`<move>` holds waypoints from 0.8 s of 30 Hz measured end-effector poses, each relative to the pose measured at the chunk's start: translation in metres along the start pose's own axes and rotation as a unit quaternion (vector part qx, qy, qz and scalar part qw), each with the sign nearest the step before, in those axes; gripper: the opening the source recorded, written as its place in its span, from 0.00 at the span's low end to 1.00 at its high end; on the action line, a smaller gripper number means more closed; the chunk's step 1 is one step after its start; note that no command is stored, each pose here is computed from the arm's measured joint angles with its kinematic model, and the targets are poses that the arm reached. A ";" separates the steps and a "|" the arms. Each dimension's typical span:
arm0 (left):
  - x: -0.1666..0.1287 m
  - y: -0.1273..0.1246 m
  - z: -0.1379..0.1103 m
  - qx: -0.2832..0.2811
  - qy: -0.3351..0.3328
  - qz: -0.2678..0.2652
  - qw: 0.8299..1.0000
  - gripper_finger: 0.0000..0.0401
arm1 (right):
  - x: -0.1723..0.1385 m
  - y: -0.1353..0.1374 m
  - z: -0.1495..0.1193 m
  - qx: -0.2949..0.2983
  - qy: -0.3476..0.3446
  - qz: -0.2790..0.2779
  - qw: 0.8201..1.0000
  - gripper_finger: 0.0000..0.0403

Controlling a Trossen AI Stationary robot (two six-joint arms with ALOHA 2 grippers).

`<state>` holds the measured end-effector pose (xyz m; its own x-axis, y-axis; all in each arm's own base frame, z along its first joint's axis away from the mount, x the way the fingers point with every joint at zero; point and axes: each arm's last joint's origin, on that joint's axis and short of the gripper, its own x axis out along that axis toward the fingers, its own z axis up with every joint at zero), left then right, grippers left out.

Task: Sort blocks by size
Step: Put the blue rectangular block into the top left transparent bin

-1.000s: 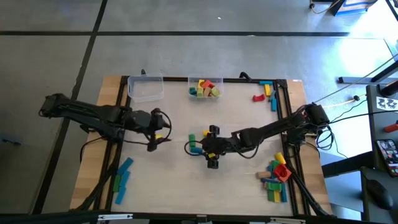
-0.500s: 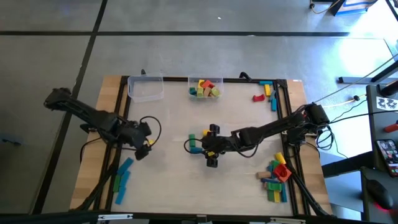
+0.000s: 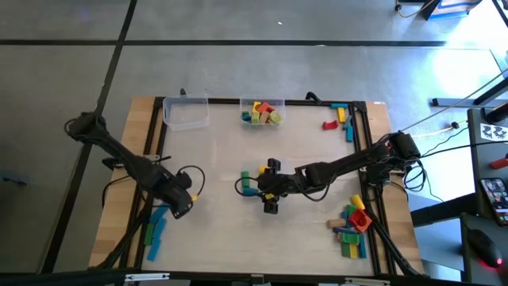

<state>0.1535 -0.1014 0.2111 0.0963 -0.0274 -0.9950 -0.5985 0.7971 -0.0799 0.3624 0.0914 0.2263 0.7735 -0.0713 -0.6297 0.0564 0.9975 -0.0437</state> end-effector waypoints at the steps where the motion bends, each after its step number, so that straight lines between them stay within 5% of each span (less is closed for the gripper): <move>1: 0.003 -0.002 -0.001 -0.001 0.010 0.005 1.000 0.70 | 0.000 0.000 0.000 0.000 0.001 0.000 1.000 0.59; 14: 0.029 -0.019 -0.023 -0.018 0.085 0.062 0.994 0.70 | 0.000 0.000 -0.001 -0.001 0.006 -0.001 1.000 0.59; 24: 0.057 -0.003 -0.035 -0.044 0.101 0.083 0.990 0.70 | 0.000 0.000 -0.001 -0.001 0.006 -0.001 1.000 0.59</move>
<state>0.1327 -0.1263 0.1529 -0.1650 -0.0284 -0.9859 -0.6603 0.7457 0.0890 0.3616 0.0914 0.2253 0.7658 -0.0724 -0.6390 0.0554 0.9974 -0.0465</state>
